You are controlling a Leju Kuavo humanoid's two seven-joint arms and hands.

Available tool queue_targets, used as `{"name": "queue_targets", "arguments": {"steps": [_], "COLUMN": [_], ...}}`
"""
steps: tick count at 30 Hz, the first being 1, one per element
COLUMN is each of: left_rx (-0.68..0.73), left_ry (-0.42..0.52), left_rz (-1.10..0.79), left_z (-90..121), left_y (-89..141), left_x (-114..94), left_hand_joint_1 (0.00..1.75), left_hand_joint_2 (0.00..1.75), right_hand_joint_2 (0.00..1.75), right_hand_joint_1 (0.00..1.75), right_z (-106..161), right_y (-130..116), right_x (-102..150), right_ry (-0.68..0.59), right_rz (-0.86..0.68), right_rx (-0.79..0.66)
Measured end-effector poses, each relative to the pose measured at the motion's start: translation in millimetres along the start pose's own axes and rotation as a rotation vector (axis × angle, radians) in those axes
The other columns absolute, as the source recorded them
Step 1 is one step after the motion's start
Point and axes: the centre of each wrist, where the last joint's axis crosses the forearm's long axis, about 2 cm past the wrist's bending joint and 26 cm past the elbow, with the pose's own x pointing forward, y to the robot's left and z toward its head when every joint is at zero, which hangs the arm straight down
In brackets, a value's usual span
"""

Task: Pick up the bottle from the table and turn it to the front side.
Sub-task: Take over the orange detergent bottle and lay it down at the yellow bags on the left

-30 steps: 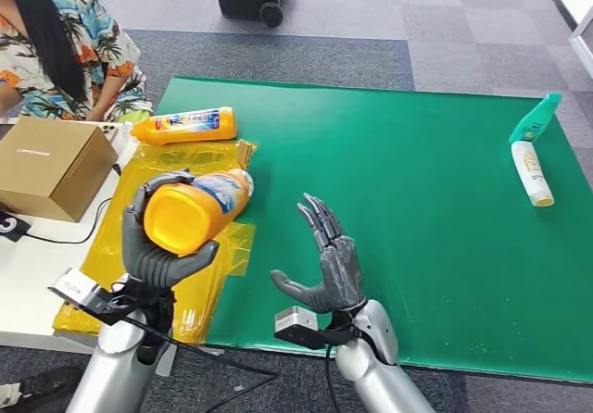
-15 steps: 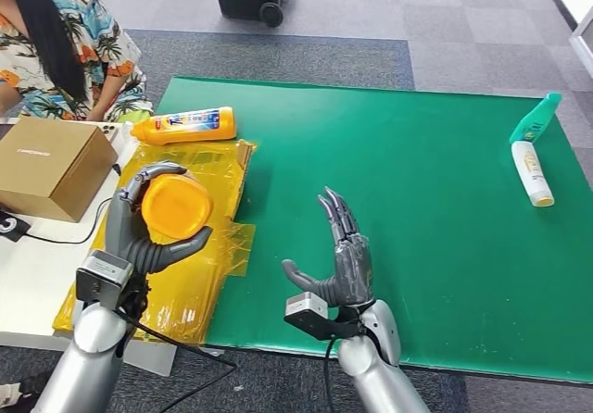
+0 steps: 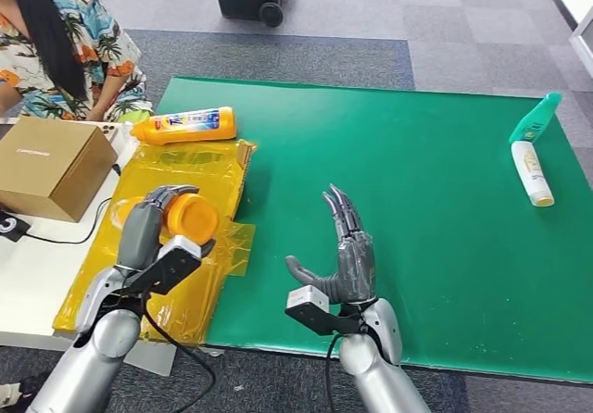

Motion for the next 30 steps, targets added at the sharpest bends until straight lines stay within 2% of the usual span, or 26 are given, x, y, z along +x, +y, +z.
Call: {"name": "queue_targets", "arguments": {"steps": [5, 11, 15, 23, 30], "left_rx": [-0.097, -0.131, -0.14, -0.139, -0.156], "left_ry": [0.174, 0.257, 0.298, 0.374, 0.348], "left_rz": [-0.134, -0.215, -0.271, -0.309, -0.259], "left_z": [7.7, 3.3, -2.8, -4.1, -3.6], "left_y": [-13.3, -19.6, -21.6, -26.1, -26.6], "left_x": [-18.5, -34.5, -44.6, -60.4, -63.6], "left_hand_joint_1": [1.75, 1.75, 0.0, 0.0, 0.0], "left_hand_joint_2": [1.75, 1.75, 1.75, 1.75, 1.75], "right_hand_joint_2": [1.75, 1.75, 1.75, 1.75, 1.75], "right_hand_joint_1": [0.0, 0.0, 0.0, 0.0, 0.0], "right_z": [-1.0, -1.6, -2.6, -5.6, -5.5], "right_y": [-1.9, -2.2, -0.9, 2.3, 4.5], "right_x": [0.8, 1.5, 3.8, 9.9, 13.3], "right_ry": [0.015, 0.032, 0.034, 0.027, 0.014], "right_rz": [0.008, 0.007, 0.0, -0.014, -0.03], "right_rx": [-0.006, -0.009, -0.006, 0.005, 0.015]}}
